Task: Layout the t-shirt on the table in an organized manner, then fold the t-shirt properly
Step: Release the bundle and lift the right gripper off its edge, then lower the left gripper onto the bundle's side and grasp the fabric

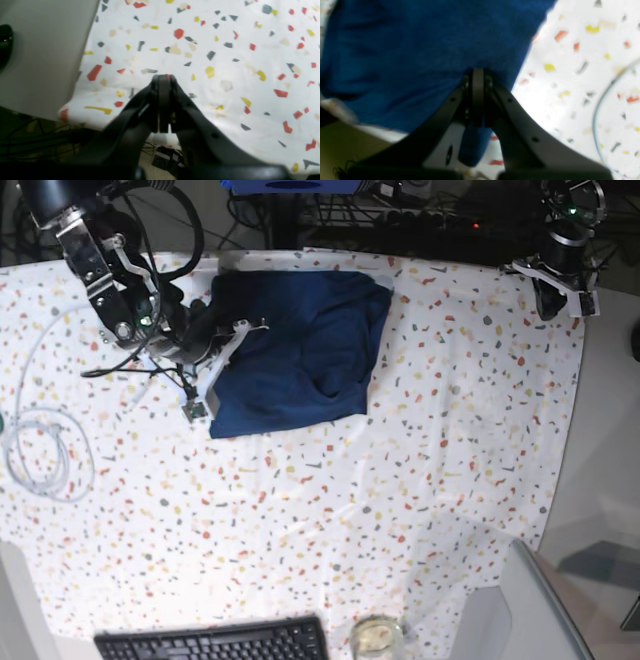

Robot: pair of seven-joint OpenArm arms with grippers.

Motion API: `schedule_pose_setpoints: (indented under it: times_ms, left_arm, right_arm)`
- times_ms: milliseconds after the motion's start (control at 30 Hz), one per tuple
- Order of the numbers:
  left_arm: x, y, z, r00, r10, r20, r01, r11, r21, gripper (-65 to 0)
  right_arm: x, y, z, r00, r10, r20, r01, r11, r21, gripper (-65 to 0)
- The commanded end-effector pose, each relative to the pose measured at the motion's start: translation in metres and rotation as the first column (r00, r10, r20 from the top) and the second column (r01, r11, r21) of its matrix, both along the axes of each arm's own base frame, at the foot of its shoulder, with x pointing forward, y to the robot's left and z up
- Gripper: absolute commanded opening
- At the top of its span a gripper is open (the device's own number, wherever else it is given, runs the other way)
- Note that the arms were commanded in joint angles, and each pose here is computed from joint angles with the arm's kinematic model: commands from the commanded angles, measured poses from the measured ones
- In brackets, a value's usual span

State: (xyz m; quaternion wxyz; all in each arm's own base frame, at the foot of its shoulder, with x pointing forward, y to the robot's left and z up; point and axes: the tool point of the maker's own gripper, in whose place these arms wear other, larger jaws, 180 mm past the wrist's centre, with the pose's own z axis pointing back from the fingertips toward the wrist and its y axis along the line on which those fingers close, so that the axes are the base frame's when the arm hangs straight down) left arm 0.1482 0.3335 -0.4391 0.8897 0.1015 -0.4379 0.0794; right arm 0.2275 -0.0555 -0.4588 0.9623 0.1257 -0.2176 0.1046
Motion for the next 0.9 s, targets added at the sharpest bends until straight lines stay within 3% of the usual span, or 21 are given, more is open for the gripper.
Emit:
schedule_pose_setpoints:
  times_ms: [0,133,400,600,733,867]
  left_arm:
    - [0.004,0.005,0.01,0.999,-0.001,0.036,0.0,1.0,0.021,-65.0]
    - [0.003,0.005,0.01,0.999,-0.001,0.033,0.0,1.0,0.021,-65.0]
    - [0.003,0.005,0.01,0.999,-0.002,0.033,0.002,1.0,0.02,-65.0]
    - [0.007,-0.005,0.008,0.999,-0.03,0.033,0.03,1.0,0.009,-65.0]
    - [0.021,-0.068,0.013,0.981,-0.164,0.105,0.178,0.974,-0.142,-65.0]
    - [0.036,-0.126,0.046,0.943,-0.224,0.248,0.304,0.881,-0.362,-65.0]
  right_arm:
    - [0.0,-0.007,-0.003,1.0,-0.014,0.002,0.014,1.0,-0.012,-64.4]
    - [-0.01,-0.008,-0.008,1.0,-0.02,-0.004,0.02,1.0,-0.008,-64.4]
    - [0.0,0.021,0.045,0.992,0.022,0.127,-0.032,0.996,0.079,-64.4]
    - [0.01,0.024,0.054,0.993,0.038,0.116,-0.047,0.996,0.074,-64.4]
    - [0.012,0.024,0.061,0.99,0.026,0.136,-0.038,0.996,0.085,-64.4]
    - [0.01,0.021,0.059,0.991,0.029,0.132,-0.04,0.996,0.075,-64.4]
